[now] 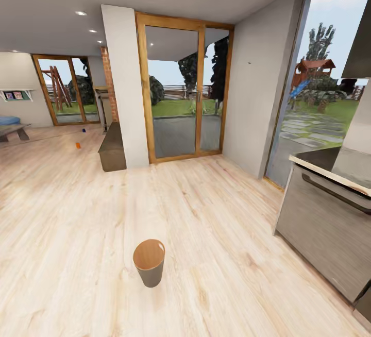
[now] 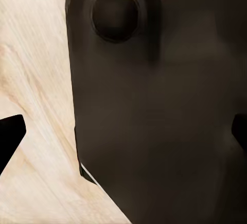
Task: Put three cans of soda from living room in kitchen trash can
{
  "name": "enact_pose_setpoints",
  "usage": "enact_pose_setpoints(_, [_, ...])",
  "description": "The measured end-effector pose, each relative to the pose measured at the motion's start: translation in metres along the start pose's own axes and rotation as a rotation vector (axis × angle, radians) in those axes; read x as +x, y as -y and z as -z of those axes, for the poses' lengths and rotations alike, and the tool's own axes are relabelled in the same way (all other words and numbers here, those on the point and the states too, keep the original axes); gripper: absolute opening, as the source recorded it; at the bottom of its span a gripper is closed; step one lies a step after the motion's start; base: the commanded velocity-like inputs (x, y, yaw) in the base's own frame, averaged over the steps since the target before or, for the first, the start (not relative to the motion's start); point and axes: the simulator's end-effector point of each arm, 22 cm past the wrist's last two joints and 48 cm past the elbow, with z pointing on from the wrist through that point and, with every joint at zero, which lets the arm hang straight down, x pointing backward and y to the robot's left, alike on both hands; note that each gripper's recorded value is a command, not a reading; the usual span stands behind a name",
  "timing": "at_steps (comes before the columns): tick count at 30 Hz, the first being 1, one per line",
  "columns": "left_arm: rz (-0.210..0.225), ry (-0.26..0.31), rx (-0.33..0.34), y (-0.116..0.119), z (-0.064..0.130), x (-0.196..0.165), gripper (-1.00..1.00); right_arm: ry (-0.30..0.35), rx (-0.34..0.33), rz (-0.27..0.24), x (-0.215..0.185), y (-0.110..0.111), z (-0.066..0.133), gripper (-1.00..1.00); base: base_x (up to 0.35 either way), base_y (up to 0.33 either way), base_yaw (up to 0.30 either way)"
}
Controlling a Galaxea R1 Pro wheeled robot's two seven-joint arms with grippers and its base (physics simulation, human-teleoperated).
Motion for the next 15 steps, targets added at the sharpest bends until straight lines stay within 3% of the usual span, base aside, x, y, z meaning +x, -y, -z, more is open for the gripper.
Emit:
enact_pose_setpoints(6, [0.001, -0.092, 0.000, 0.002, 0.002, 0.048, 1.00, -0.058, 0.016, 0.022, 0.035, 0.009, 0.001, 1.00, 0.000, 0.000, 0.000])
enact_pose_setpoints(15, [0.001, -0.098, 0.000, 0.002, 0.002, 0.051, 1.00, -0.089, 0.016, 0.022, 0.050, 0.009, 0.002, 1.00, 0.000, 0.000, 0.000])
